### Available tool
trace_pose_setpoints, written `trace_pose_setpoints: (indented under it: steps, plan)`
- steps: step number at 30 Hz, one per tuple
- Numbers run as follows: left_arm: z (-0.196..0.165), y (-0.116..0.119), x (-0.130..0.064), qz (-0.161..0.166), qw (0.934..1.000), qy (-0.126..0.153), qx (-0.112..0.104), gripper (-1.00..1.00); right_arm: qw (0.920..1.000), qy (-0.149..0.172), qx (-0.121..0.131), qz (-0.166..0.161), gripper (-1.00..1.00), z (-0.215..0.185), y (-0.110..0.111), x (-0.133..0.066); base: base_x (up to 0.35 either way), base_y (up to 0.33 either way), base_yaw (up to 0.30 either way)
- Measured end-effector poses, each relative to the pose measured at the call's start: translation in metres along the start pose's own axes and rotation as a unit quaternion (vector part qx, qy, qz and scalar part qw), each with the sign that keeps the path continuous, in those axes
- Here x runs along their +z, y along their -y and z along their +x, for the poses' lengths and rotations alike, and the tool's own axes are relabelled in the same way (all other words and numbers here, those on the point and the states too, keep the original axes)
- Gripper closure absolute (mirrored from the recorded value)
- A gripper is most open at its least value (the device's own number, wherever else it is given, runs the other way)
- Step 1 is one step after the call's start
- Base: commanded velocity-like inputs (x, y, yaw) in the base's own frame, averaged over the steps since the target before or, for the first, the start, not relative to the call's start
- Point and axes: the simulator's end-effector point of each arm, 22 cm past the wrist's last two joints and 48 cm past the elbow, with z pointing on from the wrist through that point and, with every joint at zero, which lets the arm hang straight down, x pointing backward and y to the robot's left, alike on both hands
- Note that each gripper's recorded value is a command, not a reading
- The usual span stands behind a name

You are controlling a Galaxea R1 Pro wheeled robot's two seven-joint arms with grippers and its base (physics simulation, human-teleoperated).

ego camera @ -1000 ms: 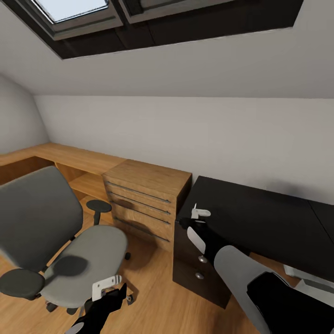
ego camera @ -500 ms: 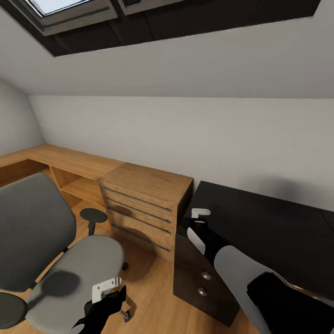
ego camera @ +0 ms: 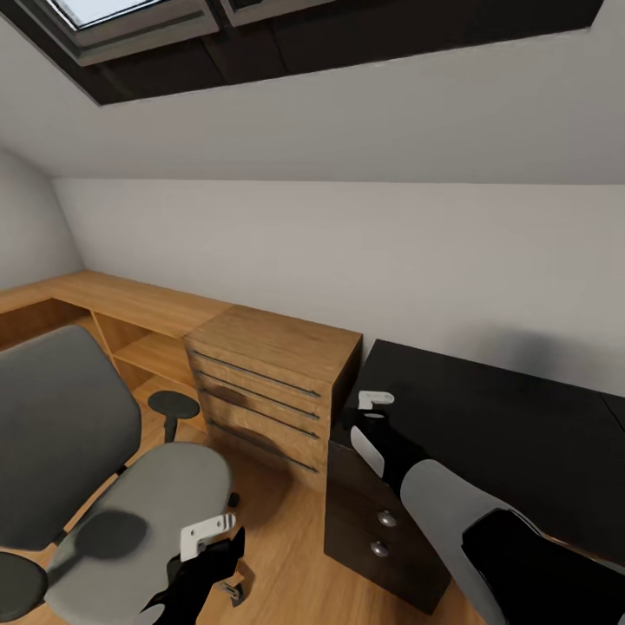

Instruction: In the bedroom, organize the workspace by keeping the computer under the desk, ensuring the monitor is on the desk, placing the keyboard on the desk next to the monitor, placing the mouse on the desk next to the keyboard, moving the folder from the swivel chair onto the desk next to the mouse, stacking the notebook on top of the folder with the pen on top of the notebook, and positioning the swivel chair next to the desk.

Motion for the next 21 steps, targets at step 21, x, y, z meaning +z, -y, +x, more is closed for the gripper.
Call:
trace_pose_setpoints:
  steps: [21]
  plan:
    - [0.018,0.005,0.016,0.012,0.9999,0.009,0.003,-1.0,1.0,-0.002,0.004,0.006,-1.0,0.027,0.007,0.02,0.0,0.0,0.0]
